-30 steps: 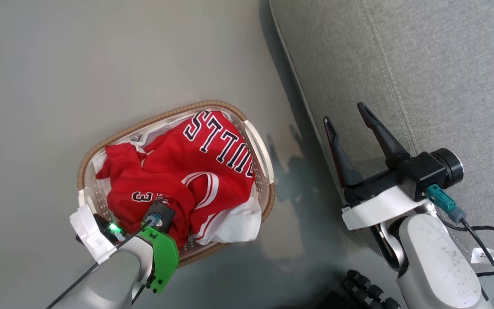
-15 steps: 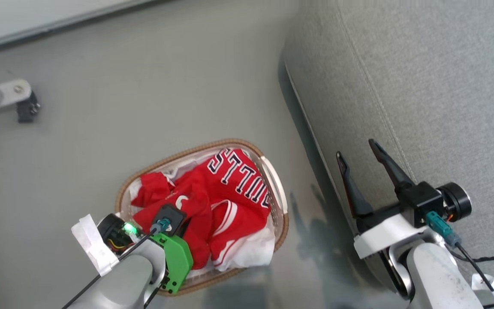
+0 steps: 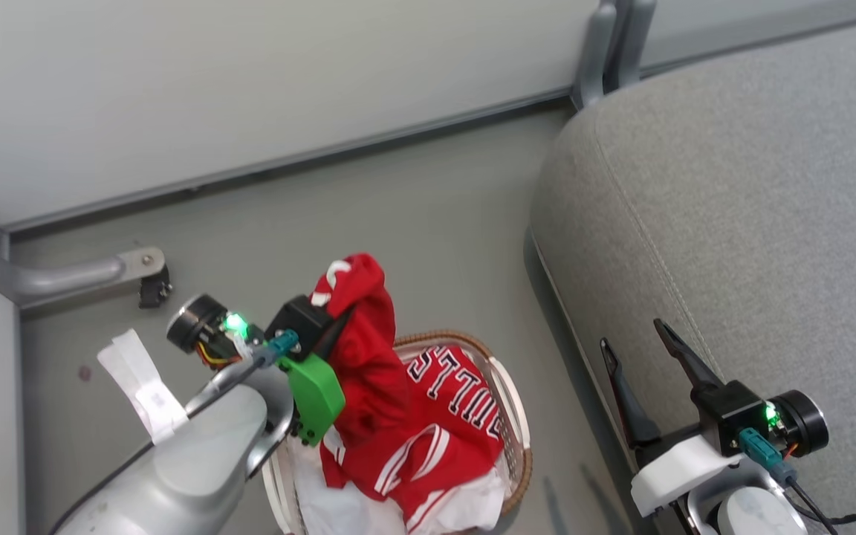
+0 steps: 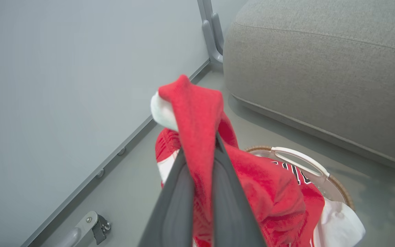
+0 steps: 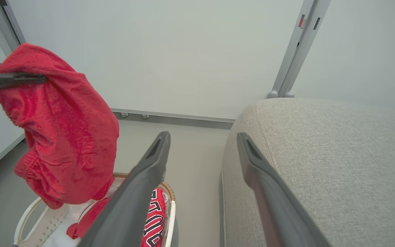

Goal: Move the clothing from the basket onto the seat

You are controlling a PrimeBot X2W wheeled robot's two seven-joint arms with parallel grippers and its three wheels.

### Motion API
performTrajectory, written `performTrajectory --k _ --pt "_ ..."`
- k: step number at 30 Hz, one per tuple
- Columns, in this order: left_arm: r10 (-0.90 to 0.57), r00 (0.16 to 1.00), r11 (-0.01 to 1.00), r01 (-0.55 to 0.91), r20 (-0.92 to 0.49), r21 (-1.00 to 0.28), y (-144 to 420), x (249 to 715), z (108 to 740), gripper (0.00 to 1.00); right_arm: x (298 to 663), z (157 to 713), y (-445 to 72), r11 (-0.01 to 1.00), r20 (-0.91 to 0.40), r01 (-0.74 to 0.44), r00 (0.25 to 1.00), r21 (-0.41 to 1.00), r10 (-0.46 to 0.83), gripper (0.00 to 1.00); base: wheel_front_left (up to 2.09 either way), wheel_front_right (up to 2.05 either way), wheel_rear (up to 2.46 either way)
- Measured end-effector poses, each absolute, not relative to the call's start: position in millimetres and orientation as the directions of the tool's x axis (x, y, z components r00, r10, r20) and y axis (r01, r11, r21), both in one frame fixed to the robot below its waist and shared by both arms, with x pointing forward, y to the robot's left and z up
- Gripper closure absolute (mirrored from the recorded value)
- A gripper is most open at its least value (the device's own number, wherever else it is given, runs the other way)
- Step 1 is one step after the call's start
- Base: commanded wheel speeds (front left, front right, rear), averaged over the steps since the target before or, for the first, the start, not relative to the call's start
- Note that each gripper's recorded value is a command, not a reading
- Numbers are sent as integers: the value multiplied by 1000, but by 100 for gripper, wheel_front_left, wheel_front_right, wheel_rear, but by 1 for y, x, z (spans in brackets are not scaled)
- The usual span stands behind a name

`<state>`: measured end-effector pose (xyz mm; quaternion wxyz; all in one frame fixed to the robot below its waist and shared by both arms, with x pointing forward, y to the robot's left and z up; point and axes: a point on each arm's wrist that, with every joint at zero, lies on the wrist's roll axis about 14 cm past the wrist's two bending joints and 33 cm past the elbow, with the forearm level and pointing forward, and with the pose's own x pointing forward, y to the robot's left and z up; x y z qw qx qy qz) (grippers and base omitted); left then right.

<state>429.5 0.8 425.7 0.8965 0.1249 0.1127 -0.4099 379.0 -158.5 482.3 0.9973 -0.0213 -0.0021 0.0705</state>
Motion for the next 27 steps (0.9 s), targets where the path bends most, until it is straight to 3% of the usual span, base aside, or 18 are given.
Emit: performTrajectory --k 6,14,21,27 --pt "-704 702 663 705 -111 251 6 451 515 100 369 506 -151 986 71 -159 984 -57 163 0 0 0 0" --pt "-724 685 659 652 81 376 -5 459 620 100 363 529 -140 980 139 -186 971 -72 195 0 0 0 0" --pt "-725 669 663 614 163 428 -16 464 676 100 369 546 -123 968 183 -235 952 -88 247 0 0 0 0" --pt "-739 648 651 617 185 442 -34 460 702 100 373 558 -84 932 212 -349 908 -100 363 0 0 0 0"
